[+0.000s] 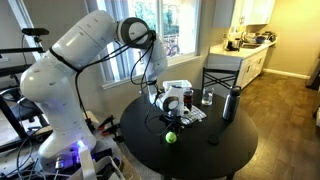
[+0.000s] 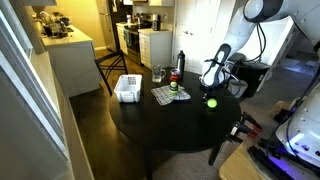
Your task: Pick up the green tennis ball and put it into the cylindrical tennis ball container
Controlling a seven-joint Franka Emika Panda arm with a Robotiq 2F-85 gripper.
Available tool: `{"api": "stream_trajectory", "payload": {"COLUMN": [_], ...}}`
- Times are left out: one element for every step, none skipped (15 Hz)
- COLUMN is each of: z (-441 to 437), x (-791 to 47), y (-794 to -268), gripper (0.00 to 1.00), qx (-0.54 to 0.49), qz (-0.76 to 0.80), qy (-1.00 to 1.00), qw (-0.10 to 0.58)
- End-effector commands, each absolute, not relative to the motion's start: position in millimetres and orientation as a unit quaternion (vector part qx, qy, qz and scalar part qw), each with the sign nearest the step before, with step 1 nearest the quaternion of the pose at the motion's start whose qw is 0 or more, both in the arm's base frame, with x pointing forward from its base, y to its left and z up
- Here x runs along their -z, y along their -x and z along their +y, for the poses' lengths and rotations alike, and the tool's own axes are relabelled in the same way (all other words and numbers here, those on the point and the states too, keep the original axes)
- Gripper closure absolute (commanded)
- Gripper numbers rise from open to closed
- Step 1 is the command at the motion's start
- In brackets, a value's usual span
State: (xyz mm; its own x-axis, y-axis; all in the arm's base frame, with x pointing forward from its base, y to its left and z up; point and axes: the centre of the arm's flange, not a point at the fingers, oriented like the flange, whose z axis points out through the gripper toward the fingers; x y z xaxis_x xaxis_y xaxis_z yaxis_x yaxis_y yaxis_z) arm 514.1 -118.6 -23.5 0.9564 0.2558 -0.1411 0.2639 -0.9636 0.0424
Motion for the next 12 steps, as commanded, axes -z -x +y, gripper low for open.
{"api": "stream_trajectory", "payload": {"z": [-117.7, -117.7, -117.7, -117.8, -118.0, -118.1, -118.4, -118.6, -118.6, -118.3, -118.1, -118.1], "x": [10.9, 10.9, 10.9, 10.9, 10.7, 10.3, 9.6, 9.0, 8.2, 6.9, 6.0, 5.1], "y": [-504.9, -505.0, -505.2, -505.2, -505.0, -504.9, -504.6, -504.5, -504.2, -503.5, -503.0, -502.0], "gripper": [0.91, 0.92, 0.94, 0.75, 0.65, 0.64, 0.58, 0.53, 0.46, 0.41, 0.33, 0.27], "qx": [0.060, 0.060, 0.061, 0.062, 0.063, 0.063, 0.063, 0.062, 0.062, 0.063, 0.065, 0.068], "qz": [0.151, 0.151, 0.151, 0.151, 0.151, 0.151, 0.150, 0.150, 0.150, 0.151, 0.151, 0.151], "qy": [-0.986, -0.986, -0.986, -0.986, -0.986, -0.986, -0.986, -0.986, -0.986, -0.986, -0.986, -0.986], "qw": [0.031, 0.031, 0.031, 0.032, 0.032, 0.032, 0.032, 0.033, 0.033, 0.034, 0.034, 0.036]}}
